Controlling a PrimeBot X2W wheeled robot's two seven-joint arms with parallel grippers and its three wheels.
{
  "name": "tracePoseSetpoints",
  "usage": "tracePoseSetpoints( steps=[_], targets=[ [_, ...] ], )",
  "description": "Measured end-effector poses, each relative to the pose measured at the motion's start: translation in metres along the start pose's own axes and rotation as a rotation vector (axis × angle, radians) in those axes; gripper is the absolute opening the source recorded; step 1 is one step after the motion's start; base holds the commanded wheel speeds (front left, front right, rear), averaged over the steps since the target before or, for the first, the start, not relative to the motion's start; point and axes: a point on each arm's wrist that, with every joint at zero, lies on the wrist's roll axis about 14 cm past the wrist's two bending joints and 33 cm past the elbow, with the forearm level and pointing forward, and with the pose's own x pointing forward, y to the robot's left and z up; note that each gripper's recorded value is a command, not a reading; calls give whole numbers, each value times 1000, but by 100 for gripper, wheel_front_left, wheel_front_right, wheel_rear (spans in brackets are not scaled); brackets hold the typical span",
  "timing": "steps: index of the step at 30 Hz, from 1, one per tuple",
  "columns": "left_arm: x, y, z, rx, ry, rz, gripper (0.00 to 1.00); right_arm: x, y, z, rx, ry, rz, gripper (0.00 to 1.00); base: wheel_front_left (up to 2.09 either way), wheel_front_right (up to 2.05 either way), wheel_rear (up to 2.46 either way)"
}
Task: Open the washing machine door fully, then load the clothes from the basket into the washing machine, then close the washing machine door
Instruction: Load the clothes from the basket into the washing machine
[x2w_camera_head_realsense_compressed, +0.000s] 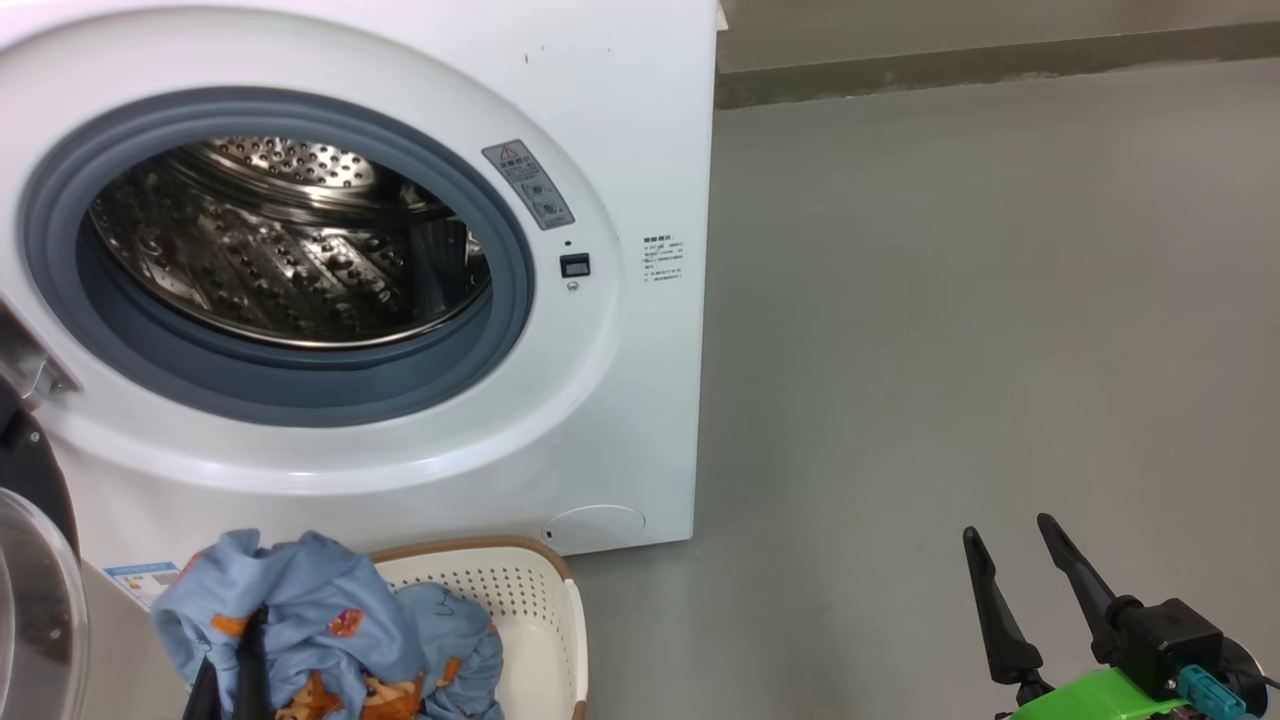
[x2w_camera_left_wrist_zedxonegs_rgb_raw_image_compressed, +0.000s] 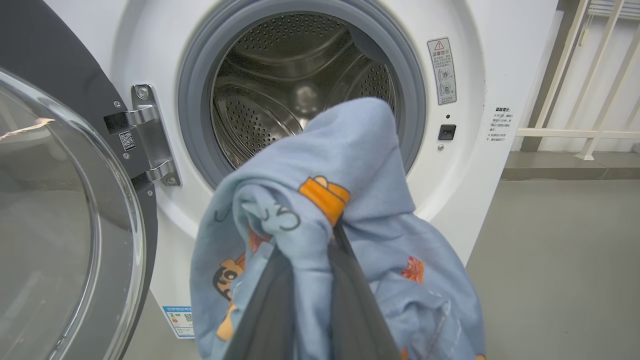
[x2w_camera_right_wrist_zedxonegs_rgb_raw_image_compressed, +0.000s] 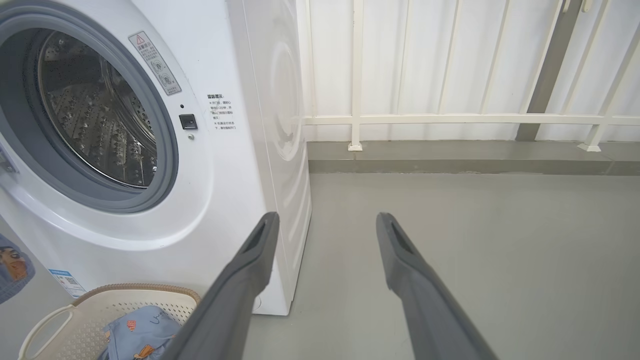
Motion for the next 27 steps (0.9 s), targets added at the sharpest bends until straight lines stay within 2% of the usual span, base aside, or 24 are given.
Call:
tracePoseSetpoints(
  steps=[8,20,27],
  targets=[
    [20,-7,3,-15,-17,-19,0,2,1,-10,5,30,3,100,0,0,0],
    [115,-23,27,-54,-121,-66,0,31,5,-33,8,84,17,100,0,0,0],
    [175,-25,29,-18,-143,-96,0,52,1,-49,4,112,13,100,0,0,0]
  ],
)
